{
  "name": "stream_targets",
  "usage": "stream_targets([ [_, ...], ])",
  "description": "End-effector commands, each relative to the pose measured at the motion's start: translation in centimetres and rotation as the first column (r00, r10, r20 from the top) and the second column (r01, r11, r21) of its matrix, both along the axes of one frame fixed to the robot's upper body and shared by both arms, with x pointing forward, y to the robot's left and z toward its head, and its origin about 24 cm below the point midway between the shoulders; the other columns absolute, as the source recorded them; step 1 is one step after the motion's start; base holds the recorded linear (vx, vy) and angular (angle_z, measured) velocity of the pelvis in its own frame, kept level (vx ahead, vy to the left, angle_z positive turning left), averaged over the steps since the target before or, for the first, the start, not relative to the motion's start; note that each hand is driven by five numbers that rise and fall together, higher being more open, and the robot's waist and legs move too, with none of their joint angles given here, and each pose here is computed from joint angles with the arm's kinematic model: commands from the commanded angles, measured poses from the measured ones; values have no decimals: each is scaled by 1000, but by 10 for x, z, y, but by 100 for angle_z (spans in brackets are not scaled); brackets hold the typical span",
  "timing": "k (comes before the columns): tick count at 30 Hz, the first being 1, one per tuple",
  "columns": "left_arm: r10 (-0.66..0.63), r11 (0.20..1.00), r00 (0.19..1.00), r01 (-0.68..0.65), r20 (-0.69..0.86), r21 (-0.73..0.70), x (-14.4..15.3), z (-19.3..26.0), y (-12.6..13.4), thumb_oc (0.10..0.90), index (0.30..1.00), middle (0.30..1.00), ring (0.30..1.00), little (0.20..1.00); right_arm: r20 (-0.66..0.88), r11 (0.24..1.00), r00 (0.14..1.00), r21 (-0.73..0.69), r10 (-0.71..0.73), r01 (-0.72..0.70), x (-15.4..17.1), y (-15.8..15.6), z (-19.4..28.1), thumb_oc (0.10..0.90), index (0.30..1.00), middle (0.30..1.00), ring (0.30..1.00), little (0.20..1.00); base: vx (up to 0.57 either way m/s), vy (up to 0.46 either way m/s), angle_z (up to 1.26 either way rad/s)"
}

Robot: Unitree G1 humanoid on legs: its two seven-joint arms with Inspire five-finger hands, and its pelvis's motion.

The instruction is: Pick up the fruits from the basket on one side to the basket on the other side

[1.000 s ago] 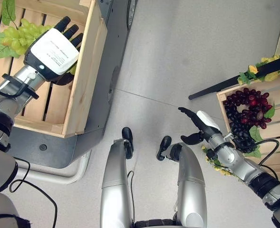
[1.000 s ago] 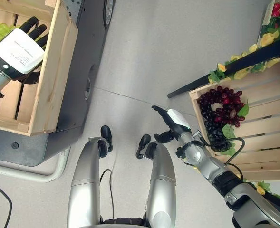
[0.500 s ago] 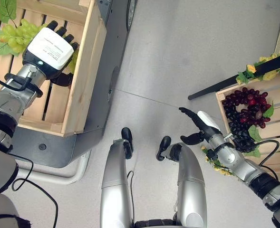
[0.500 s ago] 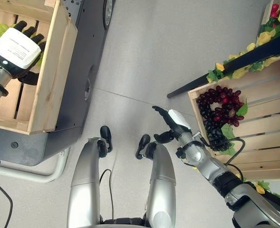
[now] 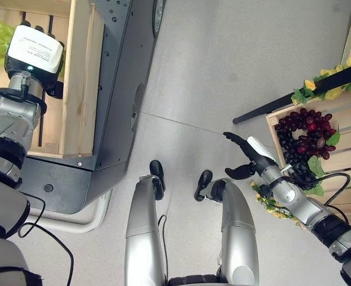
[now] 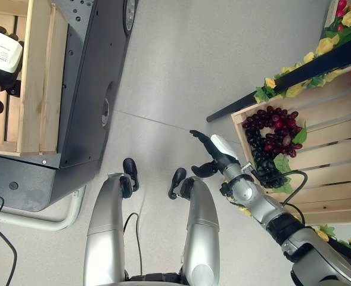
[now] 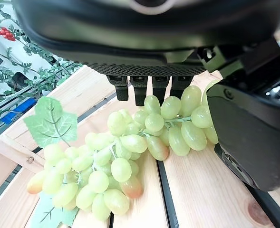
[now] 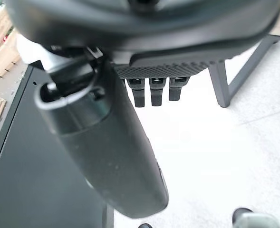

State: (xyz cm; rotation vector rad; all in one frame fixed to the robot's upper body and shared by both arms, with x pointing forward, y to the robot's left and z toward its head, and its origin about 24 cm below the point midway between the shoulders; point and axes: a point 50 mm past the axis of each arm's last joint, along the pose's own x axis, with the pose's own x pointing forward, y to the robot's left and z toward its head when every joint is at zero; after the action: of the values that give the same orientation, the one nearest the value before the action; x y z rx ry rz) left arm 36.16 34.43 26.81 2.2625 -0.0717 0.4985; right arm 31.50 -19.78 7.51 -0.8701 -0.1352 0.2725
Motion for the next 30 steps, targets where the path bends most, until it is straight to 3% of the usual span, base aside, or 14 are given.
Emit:
stream_targets([
  [1, 277, 961, 960, -276, -41, 25, -29, 2, 54, 496, 444, 444, 444, 444, 127, 997, 992, 72, 20, -30, -2, -10, 30, 800, 900, 900, 900, 900, -34, 3, 1],
  [2, 272, 962, 961, -271, -43, 26, -28, 1, 53, 496, 444, 444, 444, 444, 128, 997, 992, 73, 21, -31, -2, -10, 30, 800, 900, 900, 900, 900, -35, 4, 2],
  [3, 255, 967, 966, -255, -44, 16, -27, 0, 52, 400, 300, 300, 300, 300, 130, 997, 991, 75, 25, -35, -1, -9, 31, 800, 900, 900, 900, 900, -40, 13, 2],
  [6, 218, 976, 975, -218, -29, -6, -27, -1, 50, 400, 300, 300, 300, 300, 132, 996, 991, 74, 35, -45, -1, -7, 30, 800, 900, 900, 900, 900, -26, 13, 0],
  [13, -13, 999, 998, 10, 54, 43, -21, 8, 31, 400, 300, 300, 300, 300, 138, 995, 990, 85, 41, -53, -2, -6, 31, 800, 900, 900, 900, 900, -8, -13, 1],
  [19, -228, 974, 958, 224, 172, 39, -19, 14, 10, 400, 300, 300, 300, 300, 146, 993, 988, 97, 49, -63, -2, -2, 30, 800, 900, 900, 900, 900, -15, -36, 3],
  [25, -285, 950, 910, 310, 301, -40, -24, 19, 8, 400, 300, 300, 300, 300, 140, 993, 990, 109, 31, -47, -6, -4, 27, 800, 900, 900, 900, 900, 6, -41, 0],
  [30, -227, 881, 840, 393, 493, -262, -32, 14, 17, 400, 300, 300, 300, 300, 127, 992, 992, 123, 23, -39, -10, -3, 21, 800, 900, 900, 900, 900, 10, -55, 2],
])
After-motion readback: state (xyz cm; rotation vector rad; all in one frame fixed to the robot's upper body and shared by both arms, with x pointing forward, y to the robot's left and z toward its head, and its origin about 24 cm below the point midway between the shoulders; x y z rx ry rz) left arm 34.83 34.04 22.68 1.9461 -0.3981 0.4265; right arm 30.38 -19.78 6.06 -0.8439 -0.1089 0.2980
